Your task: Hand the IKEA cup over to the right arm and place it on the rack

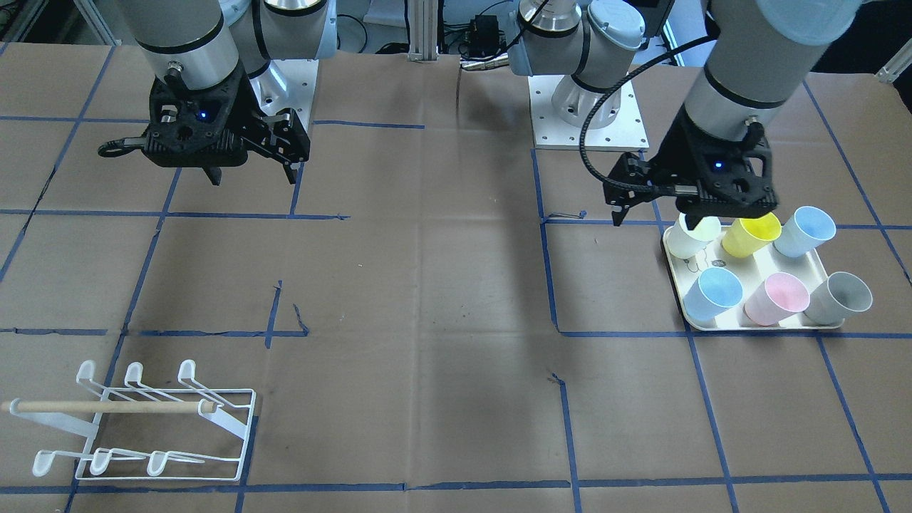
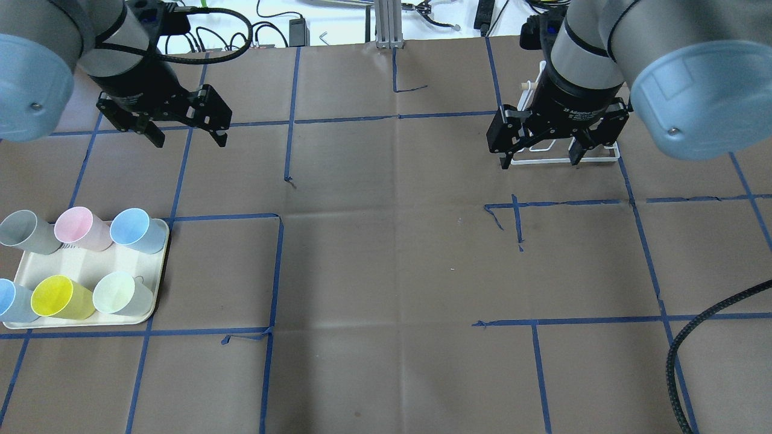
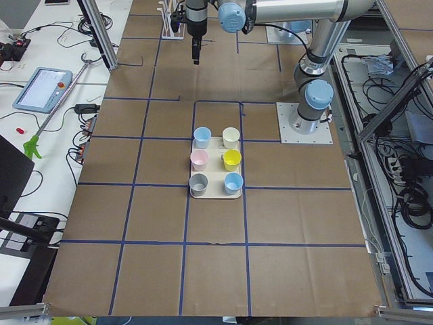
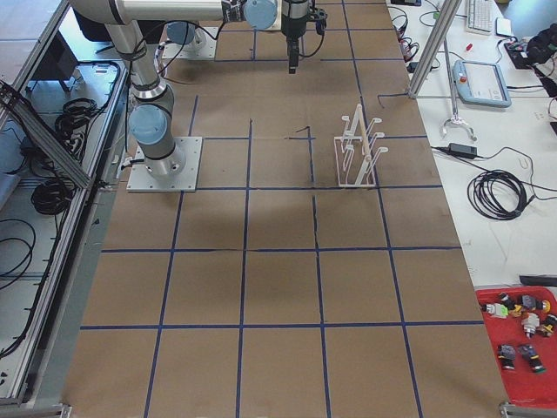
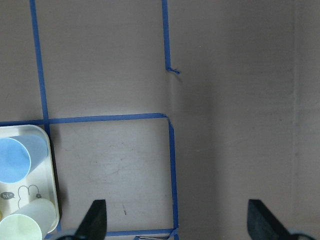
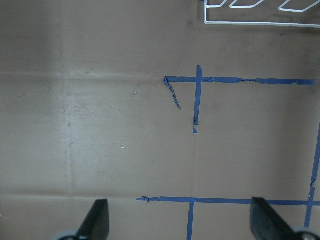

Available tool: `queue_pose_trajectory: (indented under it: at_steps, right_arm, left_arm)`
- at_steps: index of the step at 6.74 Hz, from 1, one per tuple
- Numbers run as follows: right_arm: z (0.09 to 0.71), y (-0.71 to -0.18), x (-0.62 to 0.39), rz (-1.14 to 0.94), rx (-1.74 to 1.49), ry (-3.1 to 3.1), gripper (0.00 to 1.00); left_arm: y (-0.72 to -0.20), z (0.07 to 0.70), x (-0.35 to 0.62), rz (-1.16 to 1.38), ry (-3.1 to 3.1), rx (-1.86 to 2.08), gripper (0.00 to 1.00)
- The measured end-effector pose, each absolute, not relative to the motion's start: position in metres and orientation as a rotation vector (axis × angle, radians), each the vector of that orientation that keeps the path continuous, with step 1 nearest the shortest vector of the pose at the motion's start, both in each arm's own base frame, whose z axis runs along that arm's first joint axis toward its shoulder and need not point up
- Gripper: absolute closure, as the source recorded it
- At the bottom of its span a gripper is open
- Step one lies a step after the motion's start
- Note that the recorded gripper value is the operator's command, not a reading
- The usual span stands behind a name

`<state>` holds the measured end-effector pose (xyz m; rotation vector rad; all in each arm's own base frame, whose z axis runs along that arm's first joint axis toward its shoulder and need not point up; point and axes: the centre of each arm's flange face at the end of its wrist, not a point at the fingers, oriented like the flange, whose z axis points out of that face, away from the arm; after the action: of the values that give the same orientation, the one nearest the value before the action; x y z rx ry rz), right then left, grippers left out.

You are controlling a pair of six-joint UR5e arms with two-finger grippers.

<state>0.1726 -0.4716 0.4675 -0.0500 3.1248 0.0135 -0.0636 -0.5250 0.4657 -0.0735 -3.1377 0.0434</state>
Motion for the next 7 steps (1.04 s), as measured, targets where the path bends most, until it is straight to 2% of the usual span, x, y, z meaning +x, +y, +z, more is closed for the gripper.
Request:
queue_pose_trajectory:
  at_steps: [3,7]
  right_arm:
    - [0.468,-0.472,0.173,0.013,-0.050,3.125,0.00]
    - [0.467,-0.472,0.172,0.013,-0.050,3.125,0.00]
  left_arm:
    - [-0.514,0.431,0.070,0.011,-3.136,-0.055,0.01]
    - [-0.507,0.372,0.091,0.043,-3.144,-0.076,0.01]
